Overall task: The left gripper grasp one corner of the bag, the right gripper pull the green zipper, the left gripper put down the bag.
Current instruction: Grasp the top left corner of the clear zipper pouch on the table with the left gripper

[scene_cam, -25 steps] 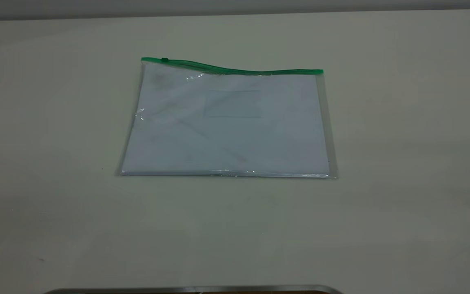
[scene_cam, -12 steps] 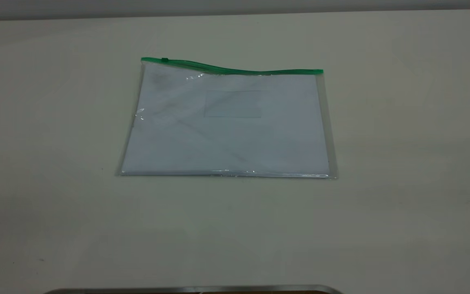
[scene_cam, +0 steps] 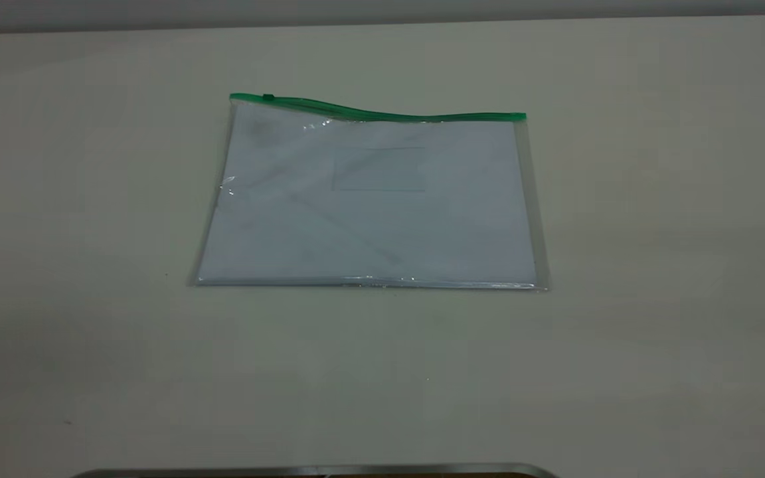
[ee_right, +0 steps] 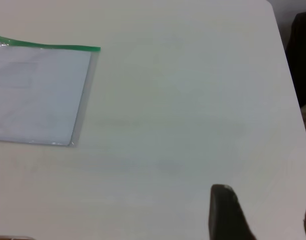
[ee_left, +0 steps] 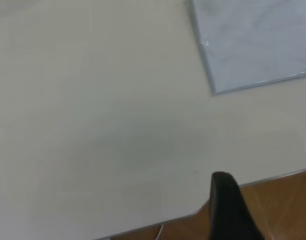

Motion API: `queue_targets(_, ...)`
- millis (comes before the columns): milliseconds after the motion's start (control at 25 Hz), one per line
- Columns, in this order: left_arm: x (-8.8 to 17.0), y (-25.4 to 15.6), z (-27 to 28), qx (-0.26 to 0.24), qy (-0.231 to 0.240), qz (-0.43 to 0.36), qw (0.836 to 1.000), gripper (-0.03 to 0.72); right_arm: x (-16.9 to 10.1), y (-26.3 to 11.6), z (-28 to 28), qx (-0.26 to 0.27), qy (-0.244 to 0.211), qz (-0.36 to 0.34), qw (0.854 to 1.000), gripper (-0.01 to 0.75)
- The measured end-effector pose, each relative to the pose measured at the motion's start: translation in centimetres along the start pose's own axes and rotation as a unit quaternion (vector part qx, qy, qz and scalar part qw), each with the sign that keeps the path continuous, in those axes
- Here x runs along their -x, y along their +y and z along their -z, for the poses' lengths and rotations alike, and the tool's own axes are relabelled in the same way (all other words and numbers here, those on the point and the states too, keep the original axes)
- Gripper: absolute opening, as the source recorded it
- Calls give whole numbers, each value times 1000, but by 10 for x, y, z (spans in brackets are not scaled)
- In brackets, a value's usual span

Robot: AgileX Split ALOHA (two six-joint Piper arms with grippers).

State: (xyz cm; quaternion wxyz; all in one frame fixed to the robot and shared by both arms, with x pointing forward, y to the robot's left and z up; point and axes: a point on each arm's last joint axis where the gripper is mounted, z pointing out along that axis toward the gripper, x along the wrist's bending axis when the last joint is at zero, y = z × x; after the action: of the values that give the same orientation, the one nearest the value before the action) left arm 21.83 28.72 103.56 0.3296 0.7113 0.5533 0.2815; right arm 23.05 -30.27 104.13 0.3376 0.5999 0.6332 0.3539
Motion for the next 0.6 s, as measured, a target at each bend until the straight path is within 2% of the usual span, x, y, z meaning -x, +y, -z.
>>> queue_targets(200,1,4,0,20,-6,3,1000,455,0,0,0,0,0,0,1000,413)
queue_targets(400,-3,19,-1,82,14,17,996,455,-2,2,-1,-3,13,9,1000,413)
queue_targets(480,-7,29,-8,66,19,28,997,455,-6,10,-6,-8,30,17,999,413)
queue_targets(600,-15,51,-32,15,11,48,999,455,-10,31,-23,-6,48,36,998,413)
